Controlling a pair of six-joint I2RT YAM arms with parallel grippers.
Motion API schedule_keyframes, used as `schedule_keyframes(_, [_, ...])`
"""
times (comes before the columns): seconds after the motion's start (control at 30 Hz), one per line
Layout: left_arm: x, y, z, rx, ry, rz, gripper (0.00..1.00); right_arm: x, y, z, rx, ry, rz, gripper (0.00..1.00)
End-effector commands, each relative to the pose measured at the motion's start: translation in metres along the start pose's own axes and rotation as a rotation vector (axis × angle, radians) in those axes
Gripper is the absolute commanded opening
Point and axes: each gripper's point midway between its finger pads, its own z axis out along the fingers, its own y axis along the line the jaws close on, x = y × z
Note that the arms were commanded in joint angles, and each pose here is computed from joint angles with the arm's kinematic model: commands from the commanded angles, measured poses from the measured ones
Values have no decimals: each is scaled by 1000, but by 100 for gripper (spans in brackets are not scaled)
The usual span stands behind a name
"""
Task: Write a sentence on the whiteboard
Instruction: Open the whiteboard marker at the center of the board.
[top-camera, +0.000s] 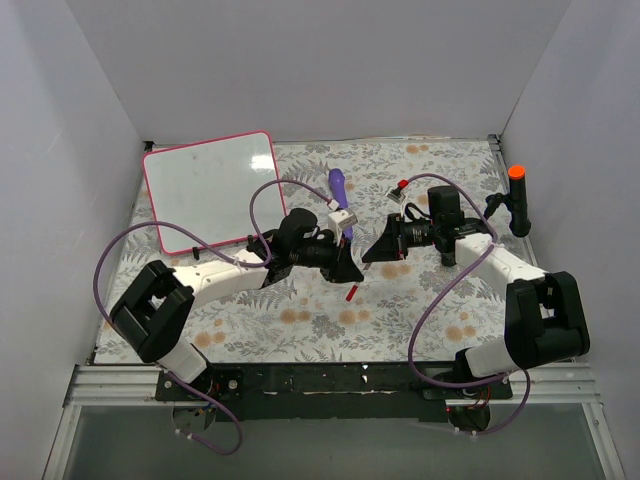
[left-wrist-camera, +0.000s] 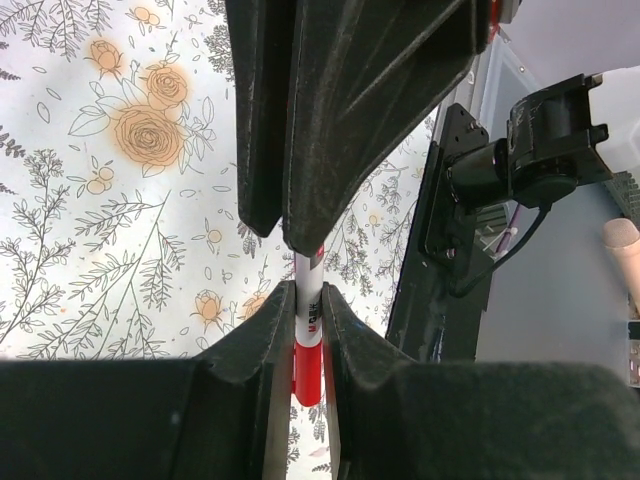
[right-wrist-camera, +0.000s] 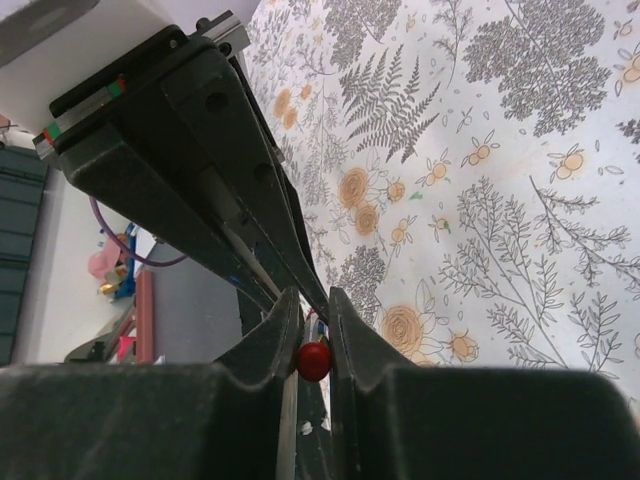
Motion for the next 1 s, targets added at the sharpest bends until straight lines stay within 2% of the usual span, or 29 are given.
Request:
schedule_keyframes(0.0, [-21,-8,-1,8,-53,58,0,-17,15,-1,-39,-18,-77,1])
schedule_keyframes(0.07, [-25,-9,-3,1,-77,61,4,-17,19,-2,-40,-22,-93,1])
schedule_keyframes(0.1, [-32,-13,-9,-4,-103,71,11,-19,19,-3,-30,-30,-101,1])
schedule_keyframes(0.13, [-36,-12,-12,-27,-127,70,29,-21,20,-5,-29,-35,-111,1])
schedule_keyframes(0.23, [-51,-22,-30,-53,-215,93,55,-27,22,-12,-18,-60,-127,1])
schedule_keyframes(0.27, [-49,-23,-35,-60,-230,94,70,-31,23,-18,-10,-77,-130,1])
schedule_keyframes(0.3, [-52,-25,-41,-67,-252,94,77,-32,25,-21,-20,-82,-116,1])
schedule_keyframes(0.33, [-59,-34,-53,-66,-299,111,98,-35,28,-24,-26,-88,-120,1])
schedule_keyframes(0.4, [-56,-28,-66,-117,-364,69,98,-40,38,-30,-48,-98,-127,1])
schedule_keyframes(0.47, [-66,-43,-85,-87,-458,103,98,-43,46,-34,-58,-104,-144,1])
schedule_keyframes(0.5, [-51,-40,-86,-77,-443,107,98,-44,50,-35,-66,-104,-141,1])
schedule_keyframes(0.57, [-46,-47,-88,-41,-436,150,98,-46,57,-37,-73,-108,-146,1])
schedule_keyframes(0.67, [-28,-49,-75,19,-351,152,95,-49,67,-40,-89,-116,-161,1])
schedule_keyframes(0.7, [-22,-51,-71,41,-323,154,98,-49,68,-40,-92,-115,-156,1])
schedule_keyframes(0.8, [-12,-52,-56,41,-273,192,98,-47,71,-42,-99,-122,-158,1])
schedule_keyframes(0.93, [-11,-49,-42,31,-248,227,97,-44,71,-47,-100,-139,-158,1])
schedule_keyframes(0.97, [-17,-52,-40,42,-255,241,93,-43,72,-49,-98,-144,-155,1])
